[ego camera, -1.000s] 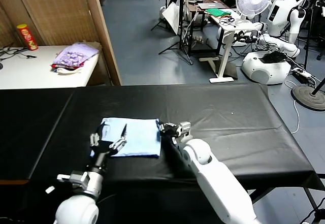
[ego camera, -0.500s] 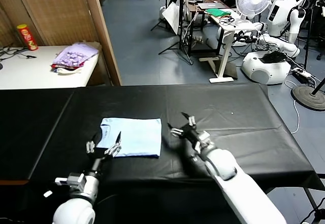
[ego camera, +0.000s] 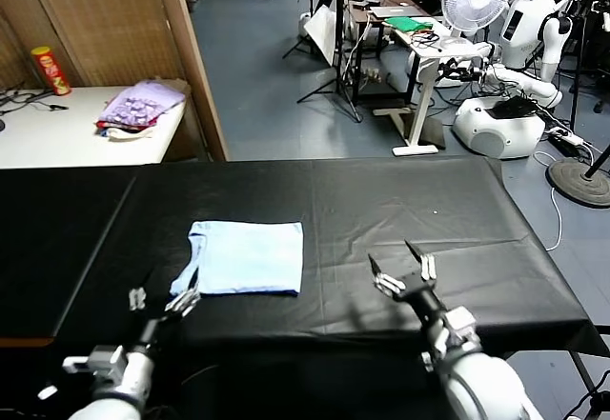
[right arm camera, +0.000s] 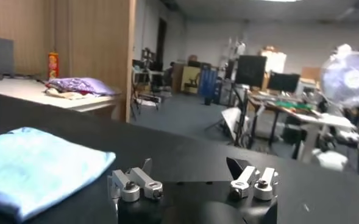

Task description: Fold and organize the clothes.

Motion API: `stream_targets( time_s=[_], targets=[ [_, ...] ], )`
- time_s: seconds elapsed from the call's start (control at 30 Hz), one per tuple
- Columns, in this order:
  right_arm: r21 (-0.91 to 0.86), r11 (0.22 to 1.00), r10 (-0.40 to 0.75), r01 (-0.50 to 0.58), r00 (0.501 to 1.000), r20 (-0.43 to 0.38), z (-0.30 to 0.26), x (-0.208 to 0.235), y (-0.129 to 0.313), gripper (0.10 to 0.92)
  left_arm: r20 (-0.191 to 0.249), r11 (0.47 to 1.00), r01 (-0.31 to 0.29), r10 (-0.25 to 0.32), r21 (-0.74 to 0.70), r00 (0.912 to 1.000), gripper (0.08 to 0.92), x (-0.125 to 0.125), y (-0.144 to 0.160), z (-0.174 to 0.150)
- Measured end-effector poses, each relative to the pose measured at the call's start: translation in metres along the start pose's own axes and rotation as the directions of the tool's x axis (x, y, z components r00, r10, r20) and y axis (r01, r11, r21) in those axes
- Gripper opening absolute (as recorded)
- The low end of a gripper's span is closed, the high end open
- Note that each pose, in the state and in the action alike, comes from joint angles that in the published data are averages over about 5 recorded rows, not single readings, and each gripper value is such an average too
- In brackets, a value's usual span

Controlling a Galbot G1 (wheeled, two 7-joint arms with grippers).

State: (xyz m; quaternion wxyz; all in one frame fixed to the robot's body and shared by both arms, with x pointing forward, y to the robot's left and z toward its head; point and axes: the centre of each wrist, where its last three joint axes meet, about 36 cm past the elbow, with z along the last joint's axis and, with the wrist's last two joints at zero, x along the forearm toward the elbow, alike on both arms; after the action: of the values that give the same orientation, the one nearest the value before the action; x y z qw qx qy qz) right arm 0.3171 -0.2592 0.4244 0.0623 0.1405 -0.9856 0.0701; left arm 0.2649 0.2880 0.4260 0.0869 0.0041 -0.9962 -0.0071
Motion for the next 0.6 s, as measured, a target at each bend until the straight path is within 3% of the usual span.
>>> stream_targets(
  time_s=[0.37, 0.6],
  targets=[
    [-0.037, 0.998, 0.048, -0.052, 0.994, -0.096, -0.014, 0.053, 0.02, 0.798, -0.076, 1.0, 0.024, -0.024, -0.001, 0.9968, 0.798, 0.037, 0.019, 0.006],
    [-0.069, 0.992, 0.092, -0.106, 0.979, -0.179, -0.025, 0.071, 0.036, 0.798, -0.157, 1.0, 0.024, -0.026, -0.014, 0.9872, 0.798, 0.059, 0.021, 0.005]
  ],
)
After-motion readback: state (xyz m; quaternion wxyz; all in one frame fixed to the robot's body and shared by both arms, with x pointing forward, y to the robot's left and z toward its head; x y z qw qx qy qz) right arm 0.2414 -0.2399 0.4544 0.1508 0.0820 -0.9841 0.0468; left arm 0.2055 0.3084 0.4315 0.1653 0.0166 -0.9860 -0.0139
